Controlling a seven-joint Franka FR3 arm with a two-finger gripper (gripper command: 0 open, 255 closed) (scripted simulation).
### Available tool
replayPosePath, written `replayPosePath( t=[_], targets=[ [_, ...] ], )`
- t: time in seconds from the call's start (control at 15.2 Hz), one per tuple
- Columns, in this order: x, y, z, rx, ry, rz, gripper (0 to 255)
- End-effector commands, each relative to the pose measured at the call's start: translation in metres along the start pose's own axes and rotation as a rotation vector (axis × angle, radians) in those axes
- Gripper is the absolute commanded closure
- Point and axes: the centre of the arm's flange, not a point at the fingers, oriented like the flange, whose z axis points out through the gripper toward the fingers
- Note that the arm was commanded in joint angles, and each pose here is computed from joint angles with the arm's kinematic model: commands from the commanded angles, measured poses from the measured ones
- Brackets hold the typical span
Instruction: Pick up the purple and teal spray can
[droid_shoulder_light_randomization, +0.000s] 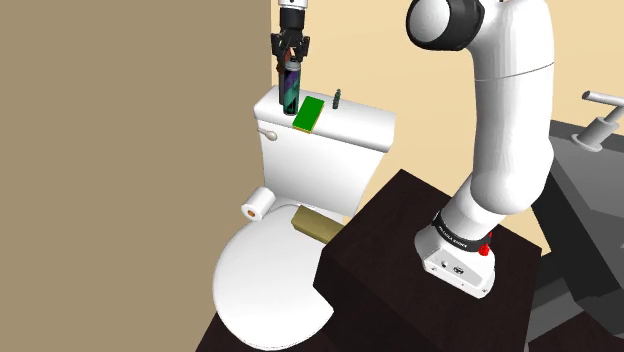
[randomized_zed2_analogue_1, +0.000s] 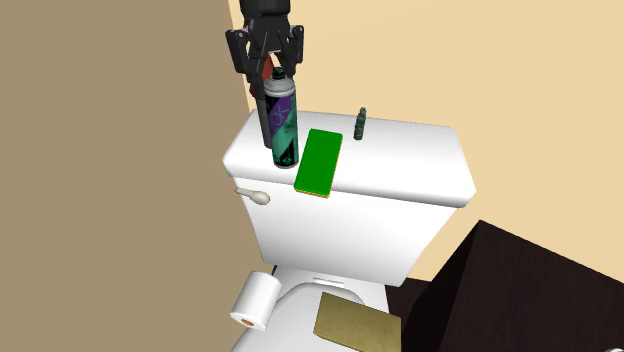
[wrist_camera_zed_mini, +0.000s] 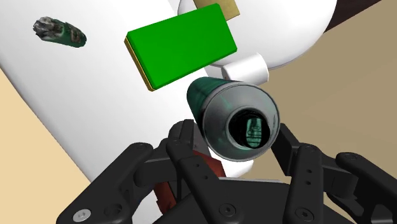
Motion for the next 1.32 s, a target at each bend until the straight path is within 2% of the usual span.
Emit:
replayPosePath(
  t=[0.0, 0.13, 1.12, 1.25],
  targets=[
    [0.000, 0.000, 0.001, 0.000, -0.002, 0.000, 255],
    [0.000, 0.000, 0.001, 0.000, -0.002, 0.000, 255],
    [-0.014, -0.013, -0.076, 0.000, -0.002, 0.000, 255],
    [-0.014, -0.013, -0.077, 0.000, -0.002, 0.000, 255]
  ],
)
